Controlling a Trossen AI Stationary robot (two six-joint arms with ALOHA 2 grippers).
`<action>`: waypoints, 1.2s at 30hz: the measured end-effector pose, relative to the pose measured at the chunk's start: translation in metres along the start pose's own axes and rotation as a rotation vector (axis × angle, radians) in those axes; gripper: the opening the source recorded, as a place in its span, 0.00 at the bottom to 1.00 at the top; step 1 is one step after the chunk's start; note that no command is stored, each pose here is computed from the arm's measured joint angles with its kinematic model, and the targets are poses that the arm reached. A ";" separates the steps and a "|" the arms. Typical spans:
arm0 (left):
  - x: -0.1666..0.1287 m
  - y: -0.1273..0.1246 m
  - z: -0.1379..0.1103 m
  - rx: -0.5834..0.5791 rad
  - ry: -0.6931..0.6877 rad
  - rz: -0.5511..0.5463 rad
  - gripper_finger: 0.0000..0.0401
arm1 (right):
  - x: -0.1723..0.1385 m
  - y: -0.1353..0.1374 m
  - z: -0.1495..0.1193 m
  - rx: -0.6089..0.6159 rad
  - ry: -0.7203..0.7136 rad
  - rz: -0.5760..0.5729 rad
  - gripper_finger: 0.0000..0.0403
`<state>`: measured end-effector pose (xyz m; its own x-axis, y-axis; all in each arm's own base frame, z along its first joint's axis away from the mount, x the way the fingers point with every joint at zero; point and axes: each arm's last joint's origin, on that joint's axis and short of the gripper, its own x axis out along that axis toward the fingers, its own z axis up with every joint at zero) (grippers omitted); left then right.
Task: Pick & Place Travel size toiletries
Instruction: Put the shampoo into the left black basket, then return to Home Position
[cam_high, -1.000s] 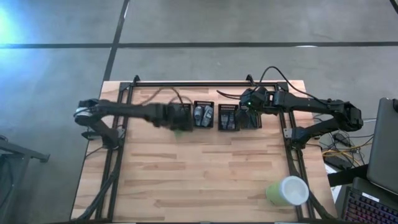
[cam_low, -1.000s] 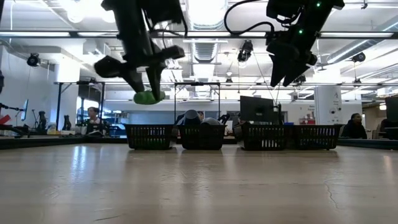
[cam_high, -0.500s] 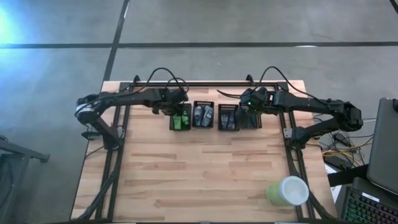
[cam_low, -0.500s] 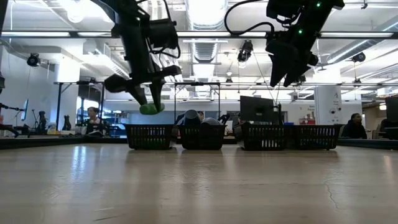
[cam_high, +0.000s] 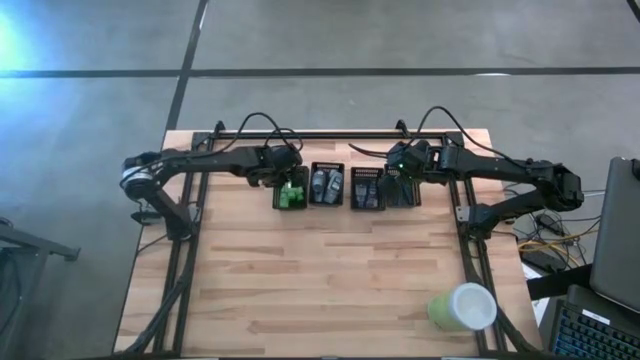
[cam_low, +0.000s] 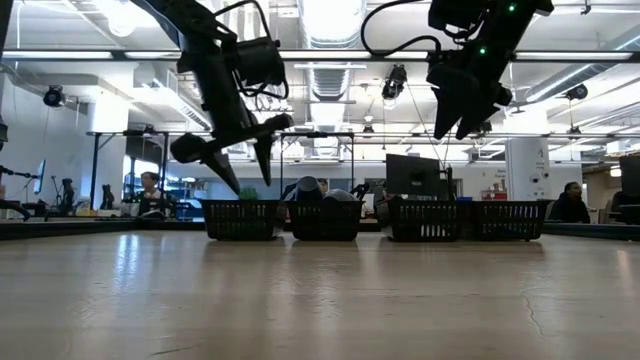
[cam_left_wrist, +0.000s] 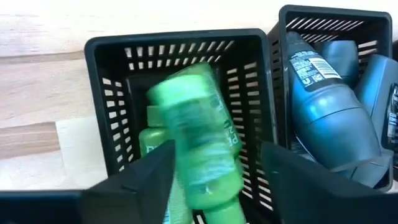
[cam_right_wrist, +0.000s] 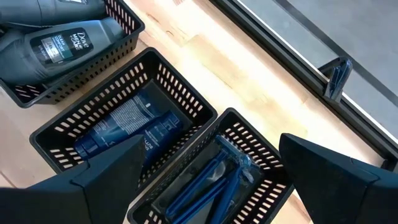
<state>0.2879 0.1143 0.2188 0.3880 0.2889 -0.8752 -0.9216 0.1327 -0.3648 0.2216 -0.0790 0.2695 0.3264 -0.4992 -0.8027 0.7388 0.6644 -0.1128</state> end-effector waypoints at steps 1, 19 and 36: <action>0.000 0.000 0.000 0.000 0.001 0.000 0.62 | 0.000 0.000 0.000 0.000 0.000 0.000 0.91; -0.106 -0.017 -0.007 0.487 0.006 -0.451 0.78 | -0.034 -0.012 0.000 -0.050 -0.048 0.082 0.91; -0.171 0.049 -0.033 0.729 -0.437 -0.920 0.78 | -0.109 -0.054 -0.057 0.057 -0.412 0.788 0.91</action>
<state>0.1759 0.0402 0.3400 0.9837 0.0823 -0.1599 -0.1410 0.9048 -0.4018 0.1129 -0.0287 0.3296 0.9300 -0.0766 -0.3594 0.2349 0.8761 0.4211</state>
